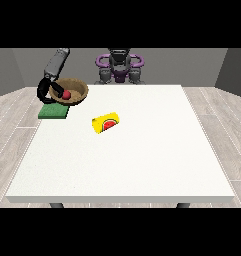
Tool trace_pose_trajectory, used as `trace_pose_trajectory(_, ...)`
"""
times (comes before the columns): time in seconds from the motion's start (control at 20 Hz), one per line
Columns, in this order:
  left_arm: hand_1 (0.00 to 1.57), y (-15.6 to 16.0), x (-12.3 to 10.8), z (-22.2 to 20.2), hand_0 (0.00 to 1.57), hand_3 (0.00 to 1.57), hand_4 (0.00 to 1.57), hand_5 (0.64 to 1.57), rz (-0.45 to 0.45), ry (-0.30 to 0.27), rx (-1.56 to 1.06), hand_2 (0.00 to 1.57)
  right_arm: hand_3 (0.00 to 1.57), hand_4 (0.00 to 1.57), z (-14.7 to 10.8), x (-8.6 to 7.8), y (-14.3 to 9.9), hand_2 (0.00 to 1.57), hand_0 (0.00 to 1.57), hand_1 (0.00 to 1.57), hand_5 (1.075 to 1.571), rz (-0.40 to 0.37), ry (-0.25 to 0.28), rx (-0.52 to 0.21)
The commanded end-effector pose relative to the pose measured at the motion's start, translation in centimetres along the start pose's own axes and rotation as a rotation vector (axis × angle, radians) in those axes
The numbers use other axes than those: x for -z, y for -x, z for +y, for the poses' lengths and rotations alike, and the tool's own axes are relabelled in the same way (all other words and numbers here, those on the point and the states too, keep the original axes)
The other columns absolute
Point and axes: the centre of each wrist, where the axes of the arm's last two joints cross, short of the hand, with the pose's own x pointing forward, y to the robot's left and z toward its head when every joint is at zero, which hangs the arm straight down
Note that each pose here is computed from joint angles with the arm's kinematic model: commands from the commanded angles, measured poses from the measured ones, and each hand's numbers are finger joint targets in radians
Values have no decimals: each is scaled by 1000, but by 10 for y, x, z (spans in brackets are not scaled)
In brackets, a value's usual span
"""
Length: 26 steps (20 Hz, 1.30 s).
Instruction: Pick the cup and pour the ball into the bowl, then pick the bowl and place it on the pad
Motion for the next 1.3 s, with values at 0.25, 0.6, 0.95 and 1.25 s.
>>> trace_pose_trajectory(0.25, 0, -16, 8, -16, 0, 0, 0, 1536, -59, -8, 5, 0, 1108, 1296, -61, 4, 20, 1571, 1571, 1571, 1537, -54, 41, 86)
trace_pose_trajectory(0.6, 0, -60, 19, -20, 0, 0, 129, 1533, -131, 40, 19, 0, 388, 1297, -124, 3, 11, 1571, 1571, 1571, 1547, -77, 136, 56)
trace_pose_trajectory(0.95, 0, -81, 20, -23, 0, 0, 0, 1535, -153, 39, -13, 0, 678, 1248, -138, 3, 12, 1571, 1571, 1571, 1564, -124, 141, 68)
trace_pose_trajectory(1.25, 0, -41, 12, -27, 0, 0, 0, 1532, -101, 12, -4, 0, 1032, 1229, -132, 9, -3, 1571, 1571, 1571, 1569, -79, 105, 24)
